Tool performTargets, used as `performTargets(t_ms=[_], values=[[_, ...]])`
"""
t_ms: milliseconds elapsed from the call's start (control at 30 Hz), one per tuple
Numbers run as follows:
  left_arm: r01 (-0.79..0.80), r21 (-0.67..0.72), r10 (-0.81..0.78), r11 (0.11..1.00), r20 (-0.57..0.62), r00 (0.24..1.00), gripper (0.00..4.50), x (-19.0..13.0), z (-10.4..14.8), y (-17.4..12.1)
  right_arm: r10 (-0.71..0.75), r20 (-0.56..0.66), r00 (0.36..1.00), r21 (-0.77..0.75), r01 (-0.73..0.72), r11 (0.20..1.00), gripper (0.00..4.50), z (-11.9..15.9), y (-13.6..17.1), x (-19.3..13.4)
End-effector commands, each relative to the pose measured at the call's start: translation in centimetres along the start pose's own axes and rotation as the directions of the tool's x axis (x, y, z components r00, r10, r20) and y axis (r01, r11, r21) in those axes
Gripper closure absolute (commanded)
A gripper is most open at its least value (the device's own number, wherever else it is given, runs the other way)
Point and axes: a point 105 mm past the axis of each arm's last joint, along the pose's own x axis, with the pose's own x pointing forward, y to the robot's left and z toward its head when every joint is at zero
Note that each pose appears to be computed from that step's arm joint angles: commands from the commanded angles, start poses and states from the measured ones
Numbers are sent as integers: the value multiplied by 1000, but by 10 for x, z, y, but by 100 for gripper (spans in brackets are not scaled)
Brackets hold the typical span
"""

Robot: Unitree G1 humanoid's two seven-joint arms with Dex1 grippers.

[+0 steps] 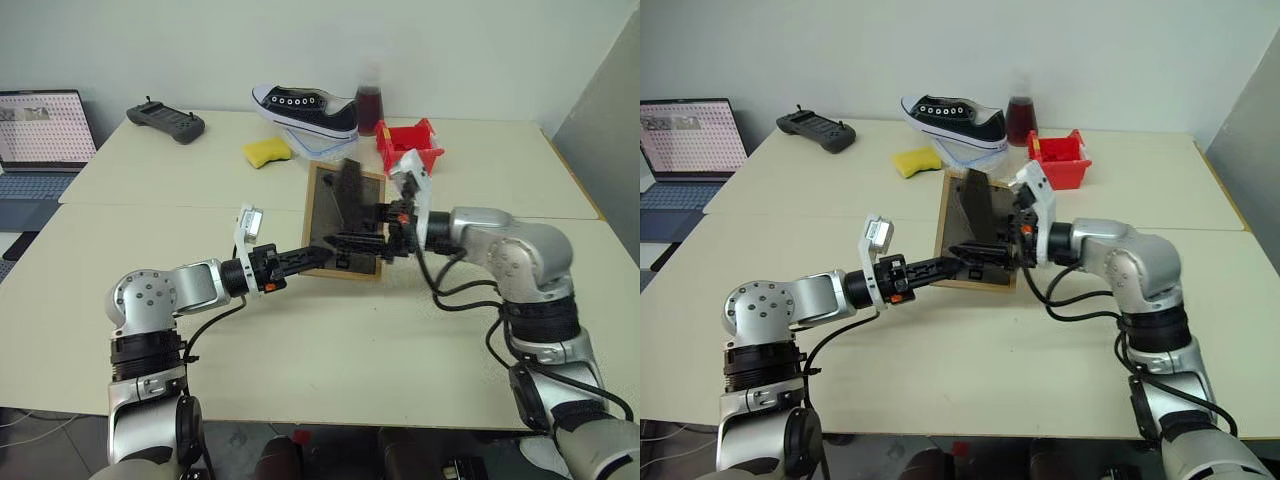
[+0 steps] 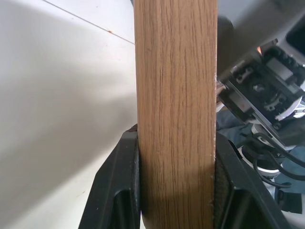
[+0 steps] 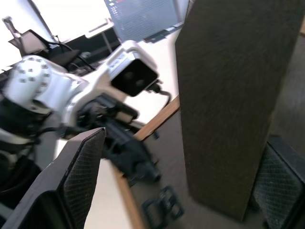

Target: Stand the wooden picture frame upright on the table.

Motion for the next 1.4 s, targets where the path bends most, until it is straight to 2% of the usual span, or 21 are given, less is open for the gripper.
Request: performTargets(t_ms=[33,100,167,233,300,367,433,467,500,600,700,800,900,1000,1300,1400], values=[[64,61,-65,996,19,998,321,-2,9,-18,114,9,993,-14,-114,993,7,4,25,-12],[65,43,-65,997,-7,998,321,-3,5,-18,4,-7,1000,-77,-5,997,7,1,8,-22],[68,11,-68,998,-46,997,321,-6,0,-20,-114,-12,993,-212,108,971,7,0,-9,-39],[62,-47,-66,997,-93,993,321,-12,-3,-19,-209,11,978,-403,195,894,7,3,-21,-60],[58,-89,-68,994,-119,990,321,-17,-5,-17,-231,13,973,-565,198,801,7,0,-22,-71],[67,-128,-83,989,-125,989,321,-21,-3,-18,-283,18,959,-746,201,635,7,-8,-29,-82],[97,-185,-120,978,-117,986,321,-24,2,-21,-350,47,936,-952,148,267,7,-22,-36,-94],[116,-208,-141,971,-113,983,321,-25,5,-24,-324,48,945,-989,92,120,7,-30,-33,-95],[135,-230,-163,964,-108,981,321,-25,6,-26,-297,56,953,-998,62,12,7,-35,-31,-94],[162,-250,-199,954,-129,971,321,-24,1,-35,-224,113,968,-988,85,-127,7,-35,-28,-86],[168,-265,-211,949,-144,967,321,-22,-11,-41,-152,169,974,-963,130,-234,7,-31,-24,-69],[157,-261,-203,952,-160,966,321,-21,-18,-41,-116,223,968,-939,181,-293,7,-23,-23,-57],[158,-258,-201,953,-151,968,321,-20,-19,-41,-64,247,967,-928,216,-303,7,-21,-19,-46],[160,-251,-200,955,-146,969,321,-19,-19,-42,-20,249,968,-926,232,-298,57,-22,-14,-43],[148,-247,-189,958,-153,970,321,-17,-27,-41,7,275,962,-915,264,-305,283,-18,-9,-47],[147,-235,-187,961,-159,969,321,-16,-29,-42,6,269,963,-913,257,-315,293,-18,-9,-47]])
